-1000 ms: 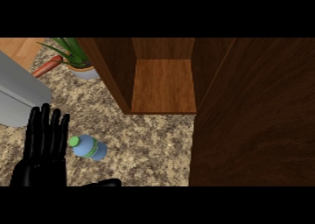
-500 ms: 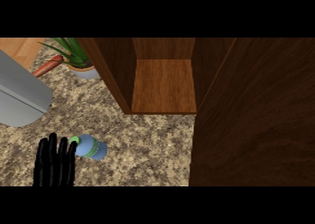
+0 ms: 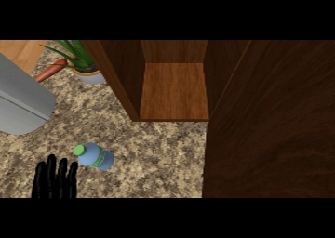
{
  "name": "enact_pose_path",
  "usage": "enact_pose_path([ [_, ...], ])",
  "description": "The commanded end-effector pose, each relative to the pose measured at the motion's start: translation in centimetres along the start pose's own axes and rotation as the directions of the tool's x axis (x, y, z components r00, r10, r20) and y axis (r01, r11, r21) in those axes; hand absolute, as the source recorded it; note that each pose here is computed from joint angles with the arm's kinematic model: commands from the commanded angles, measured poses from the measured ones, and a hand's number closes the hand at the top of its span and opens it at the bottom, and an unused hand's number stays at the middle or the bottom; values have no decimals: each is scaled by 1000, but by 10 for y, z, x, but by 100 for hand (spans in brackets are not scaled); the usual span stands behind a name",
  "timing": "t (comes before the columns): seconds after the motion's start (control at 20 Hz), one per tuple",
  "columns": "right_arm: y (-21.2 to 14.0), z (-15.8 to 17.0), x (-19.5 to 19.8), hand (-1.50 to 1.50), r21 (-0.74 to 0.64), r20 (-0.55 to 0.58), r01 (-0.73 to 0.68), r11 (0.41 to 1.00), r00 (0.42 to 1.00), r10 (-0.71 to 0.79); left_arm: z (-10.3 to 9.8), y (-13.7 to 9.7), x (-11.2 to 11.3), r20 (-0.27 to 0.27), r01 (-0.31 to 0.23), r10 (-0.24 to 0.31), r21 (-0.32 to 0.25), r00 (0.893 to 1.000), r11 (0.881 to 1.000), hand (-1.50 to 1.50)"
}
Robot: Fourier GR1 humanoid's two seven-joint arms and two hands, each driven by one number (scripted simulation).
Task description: Pick up the bottled water, place it into the cabinet and close the cabinet
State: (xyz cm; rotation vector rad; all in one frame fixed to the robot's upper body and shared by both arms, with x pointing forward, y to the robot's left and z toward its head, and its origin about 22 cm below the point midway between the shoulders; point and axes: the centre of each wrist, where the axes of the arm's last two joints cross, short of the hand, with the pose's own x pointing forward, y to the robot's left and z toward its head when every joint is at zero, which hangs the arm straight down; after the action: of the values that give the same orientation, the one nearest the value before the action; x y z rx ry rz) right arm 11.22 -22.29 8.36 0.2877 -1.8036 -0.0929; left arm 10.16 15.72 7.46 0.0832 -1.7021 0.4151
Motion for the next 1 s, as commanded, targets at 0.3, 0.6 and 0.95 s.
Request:
enact_pose_path([
  [0.3,-1,23,8,-150,-2,9,-1,1000,1000,1,4,41,-17,25,24,-26,99,999,995,-150],
  [0.6,2,7,-3,-150,1,13,-9,1000,1000,9,-14,69,-29,9,57,-59,93,998,994,-150],
  [0.95,0,17,-7,-150,32,7,-4,999,1000,4,-29,90,-51,-28,106,-104,80,994,991,-150],
])
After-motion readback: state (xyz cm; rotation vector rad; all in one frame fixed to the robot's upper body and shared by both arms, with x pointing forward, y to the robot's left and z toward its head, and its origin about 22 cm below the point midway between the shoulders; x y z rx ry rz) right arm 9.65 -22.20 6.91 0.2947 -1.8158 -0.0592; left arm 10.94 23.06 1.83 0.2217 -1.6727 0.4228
